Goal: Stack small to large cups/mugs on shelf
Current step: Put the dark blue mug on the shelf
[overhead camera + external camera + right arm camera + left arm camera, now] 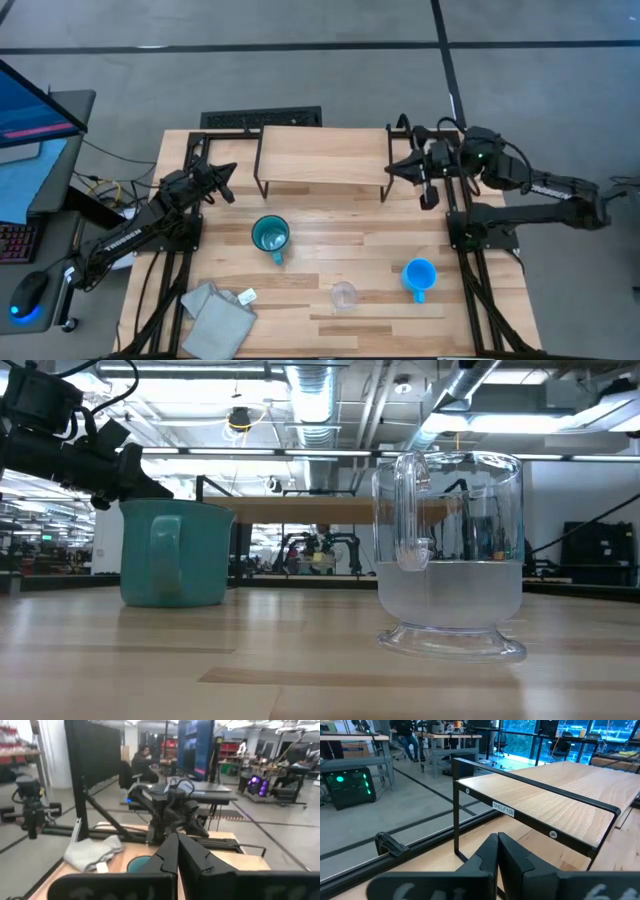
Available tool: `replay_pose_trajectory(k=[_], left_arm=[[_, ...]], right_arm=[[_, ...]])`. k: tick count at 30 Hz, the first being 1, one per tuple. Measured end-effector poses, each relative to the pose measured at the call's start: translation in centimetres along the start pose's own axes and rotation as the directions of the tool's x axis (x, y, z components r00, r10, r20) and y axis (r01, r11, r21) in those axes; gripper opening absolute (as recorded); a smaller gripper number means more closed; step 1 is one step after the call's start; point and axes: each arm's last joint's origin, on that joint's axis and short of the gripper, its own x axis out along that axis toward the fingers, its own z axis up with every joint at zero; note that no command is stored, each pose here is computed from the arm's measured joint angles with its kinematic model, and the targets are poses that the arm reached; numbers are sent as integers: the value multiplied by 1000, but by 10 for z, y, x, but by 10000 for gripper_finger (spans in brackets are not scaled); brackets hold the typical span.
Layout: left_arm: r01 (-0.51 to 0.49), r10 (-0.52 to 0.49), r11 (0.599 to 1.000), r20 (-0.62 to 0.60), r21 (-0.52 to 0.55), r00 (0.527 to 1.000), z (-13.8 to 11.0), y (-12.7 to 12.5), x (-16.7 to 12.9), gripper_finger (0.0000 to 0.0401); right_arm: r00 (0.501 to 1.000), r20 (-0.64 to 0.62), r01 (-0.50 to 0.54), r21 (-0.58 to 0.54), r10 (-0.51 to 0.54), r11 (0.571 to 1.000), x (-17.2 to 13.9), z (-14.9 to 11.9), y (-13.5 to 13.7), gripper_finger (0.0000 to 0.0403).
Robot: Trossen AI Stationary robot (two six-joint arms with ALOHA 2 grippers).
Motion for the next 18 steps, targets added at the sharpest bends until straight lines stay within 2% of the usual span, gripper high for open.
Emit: replay_pose_trajectory(k=[3,7,15,18], left_arm=[[0,0,1000,0,0,1000,0,0,0,0],[0,0,1000,0,0,1000,0,0,0,0],[1,-1,1000,0,0,1000,0,0,0,0],[1,-1,1000,0,0,1000,0,0,0,0]], right_arm=[[994,-101,39,-3,-39,999,11,4,7,27],[961,-256,113,4,-108,994,27,2,17,29],[925,-366,162,140,-101,977,60,-16,22,27],[912,-400,191,220,-90,957,74,-26,23,28]])
